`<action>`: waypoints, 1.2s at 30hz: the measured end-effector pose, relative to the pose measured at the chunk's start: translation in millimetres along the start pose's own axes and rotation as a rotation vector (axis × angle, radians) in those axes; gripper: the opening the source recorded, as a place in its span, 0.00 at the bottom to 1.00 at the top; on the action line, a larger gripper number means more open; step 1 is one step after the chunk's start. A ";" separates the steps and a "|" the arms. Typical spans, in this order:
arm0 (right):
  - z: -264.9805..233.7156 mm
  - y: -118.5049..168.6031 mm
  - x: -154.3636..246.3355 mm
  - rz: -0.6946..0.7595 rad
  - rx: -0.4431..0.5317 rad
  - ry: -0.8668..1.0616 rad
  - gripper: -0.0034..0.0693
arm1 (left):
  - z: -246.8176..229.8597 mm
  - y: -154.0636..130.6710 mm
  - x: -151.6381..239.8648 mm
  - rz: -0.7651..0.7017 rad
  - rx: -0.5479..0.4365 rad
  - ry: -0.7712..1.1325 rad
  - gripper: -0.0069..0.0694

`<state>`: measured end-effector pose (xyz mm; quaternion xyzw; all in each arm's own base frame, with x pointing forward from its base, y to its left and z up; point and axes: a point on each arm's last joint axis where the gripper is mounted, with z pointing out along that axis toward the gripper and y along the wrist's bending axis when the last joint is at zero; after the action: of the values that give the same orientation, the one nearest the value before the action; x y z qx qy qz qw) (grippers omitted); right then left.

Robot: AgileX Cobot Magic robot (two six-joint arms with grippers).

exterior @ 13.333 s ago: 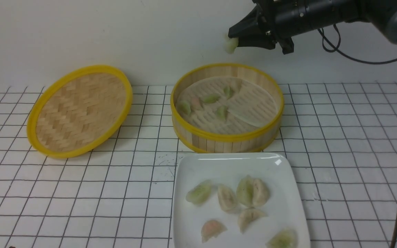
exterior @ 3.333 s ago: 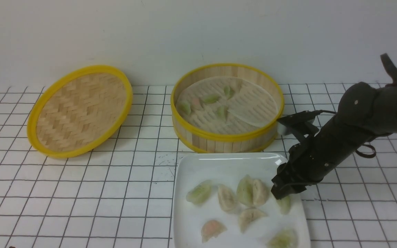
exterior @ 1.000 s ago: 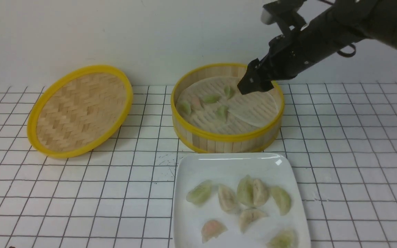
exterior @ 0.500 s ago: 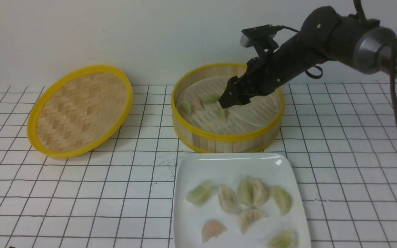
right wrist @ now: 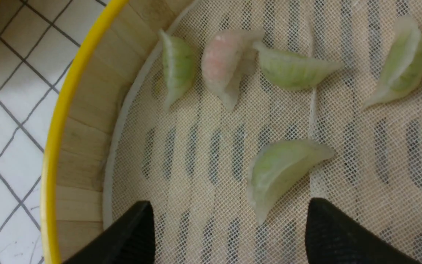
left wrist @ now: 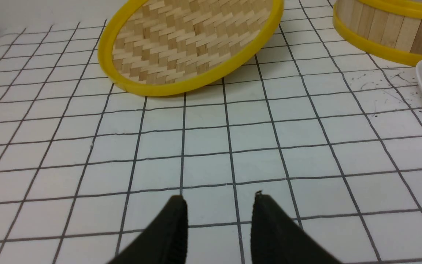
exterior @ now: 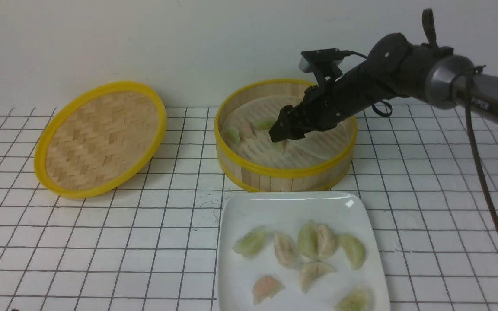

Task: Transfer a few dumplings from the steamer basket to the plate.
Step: Use the right arm to grab a dumpling from inside the steamer

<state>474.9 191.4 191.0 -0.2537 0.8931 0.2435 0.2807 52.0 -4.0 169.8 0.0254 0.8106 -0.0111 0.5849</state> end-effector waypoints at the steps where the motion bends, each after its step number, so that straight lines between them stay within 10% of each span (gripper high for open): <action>1: 0.4 -0.3 -0.2 0.000 0.001 -0.004 0.73 | 0.0 0.0 0.0 0.000 0.000 0.000 0.38; 36: 35.9 -11.7 9.4 -0.008 0.055 -0.069 0.73 | 0.0 0.0 0.0 0.000 0.000 0.000 0.38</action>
<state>488.6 200.3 155.7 -0.2408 0.8882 0.2264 0.3193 52.0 -4.0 169.8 0.0254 0.8106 -0.0111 0.5849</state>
